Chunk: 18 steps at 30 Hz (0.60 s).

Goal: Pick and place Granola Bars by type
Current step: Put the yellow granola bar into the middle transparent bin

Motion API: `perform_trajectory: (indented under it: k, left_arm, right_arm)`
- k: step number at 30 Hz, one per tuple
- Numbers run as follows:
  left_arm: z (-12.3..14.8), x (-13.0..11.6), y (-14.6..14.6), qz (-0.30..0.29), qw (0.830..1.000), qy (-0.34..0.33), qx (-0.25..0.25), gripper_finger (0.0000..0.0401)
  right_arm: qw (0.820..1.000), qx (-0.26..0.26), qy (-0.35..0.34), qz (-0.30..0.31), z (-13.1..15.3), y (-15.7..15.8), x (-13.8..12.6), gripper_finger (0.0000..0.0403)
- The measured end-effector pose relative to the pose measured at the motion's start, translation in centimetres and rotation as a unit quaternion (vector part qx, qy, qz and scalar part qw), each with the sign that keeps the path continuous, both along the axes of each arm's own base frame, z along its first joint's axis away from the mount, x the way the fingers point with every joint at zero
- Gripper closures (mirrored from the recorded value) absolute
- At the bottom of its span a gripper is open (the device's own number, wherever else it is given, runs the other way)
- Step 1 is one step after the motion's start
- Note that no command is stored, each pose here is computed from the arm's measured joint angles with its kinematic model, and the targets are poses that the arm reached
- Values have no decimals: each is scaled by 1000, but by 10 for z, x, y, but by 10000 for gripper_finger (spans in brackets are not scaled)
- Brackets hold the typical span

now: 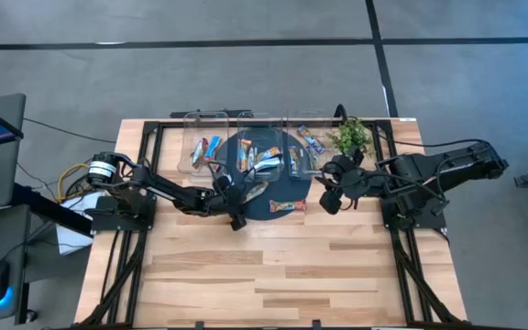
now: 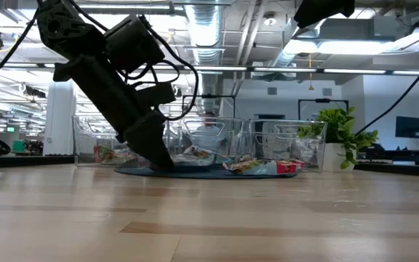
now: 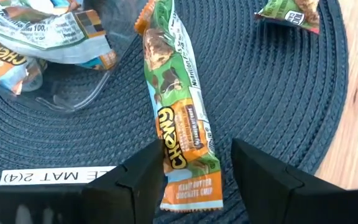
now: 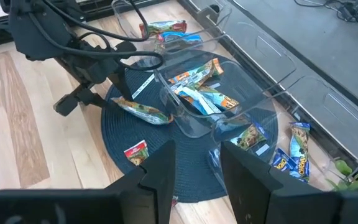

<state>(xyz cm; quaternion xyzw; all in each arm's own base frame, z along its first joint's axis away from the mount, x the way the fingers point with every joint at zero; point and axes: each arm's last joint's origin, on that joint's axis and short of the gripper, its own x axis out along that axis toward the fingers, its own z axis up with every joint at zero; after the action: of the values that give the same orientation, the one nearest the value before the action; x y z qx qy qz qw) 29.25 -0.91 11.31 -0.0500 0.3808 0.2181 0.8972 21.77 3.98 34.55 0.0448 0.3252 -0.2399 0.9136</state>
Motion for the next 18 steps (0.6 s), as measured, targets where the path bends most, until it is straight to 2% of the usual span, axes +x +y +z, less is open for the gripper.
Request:
perform_trajectory:
  k: [6,18]
  left_arm:
    - [-1,-2,0,0,1000,10,0,242]
    - [-1,-2,-11,-19,1000,9,-1,351]
  right_arm:
    - [1000,-2,5,-1,-2,1,3,283]
    - [1000,-3,12,0,-6,2,8,283]
